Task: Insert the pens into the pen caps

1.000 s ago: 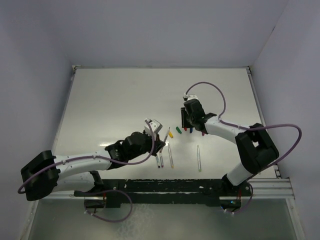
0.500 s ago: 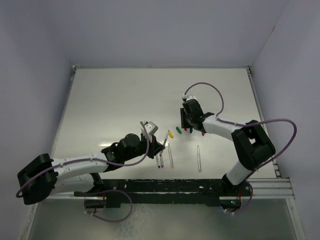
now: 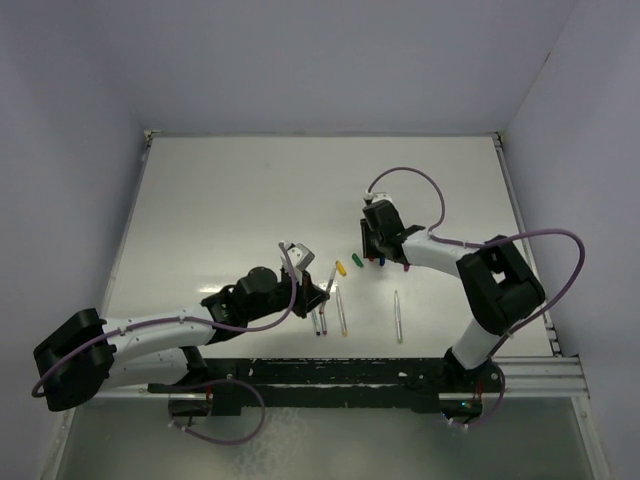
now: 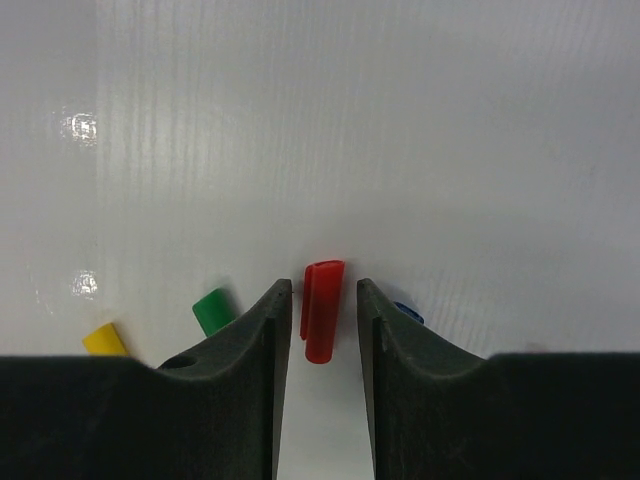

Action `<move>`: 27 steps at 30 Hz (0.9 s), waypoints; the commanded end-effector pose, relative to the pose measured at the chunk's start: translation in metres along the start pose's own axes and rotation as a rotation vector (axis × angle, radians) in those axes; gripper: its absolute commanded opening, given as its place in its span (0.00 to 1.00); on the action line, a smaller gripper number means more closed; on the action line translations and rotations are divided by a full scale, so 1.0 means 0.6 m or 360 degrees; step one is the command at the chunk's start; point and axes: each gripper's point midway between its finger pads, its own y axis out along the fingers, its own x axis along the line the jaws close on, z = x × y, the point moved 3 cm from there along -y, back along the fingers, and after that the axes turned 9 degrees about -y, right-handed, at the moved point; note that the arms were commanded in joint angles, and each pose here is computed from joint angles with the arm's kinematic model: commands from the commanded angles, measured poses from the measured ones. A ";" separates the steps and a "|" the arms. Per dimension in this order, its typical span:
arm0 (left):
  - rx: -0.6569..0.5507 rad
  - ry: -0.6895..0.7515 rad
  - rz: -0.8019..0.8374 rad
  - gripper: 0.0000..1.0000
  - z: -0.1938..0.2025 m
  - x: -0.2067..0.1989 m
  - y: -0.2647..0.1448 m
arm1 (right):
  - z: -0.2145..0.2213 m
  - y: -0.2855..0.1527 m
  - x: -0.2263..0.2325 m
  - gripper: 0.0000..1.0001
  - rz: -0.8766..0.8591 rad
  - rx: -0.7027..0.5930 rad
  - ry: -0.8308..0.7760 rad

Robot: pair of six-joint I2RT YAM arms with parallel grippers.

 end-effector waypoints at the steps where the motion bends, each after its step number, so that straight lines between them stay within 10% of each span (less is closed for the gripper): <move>1: -0.0070 -0.0018 0.0074 0.00 -0.021 -0.017 0.004 | -0.021 0.005 0.000 0.35 0.0042 -0.0050 0.0009; 27: -0.0081 -0.0065 -0.0006 0.00 -0.020 0.000 0.000 | 0.058 0.003 -0.001 0.29 0.0209 0.0145 -0.0039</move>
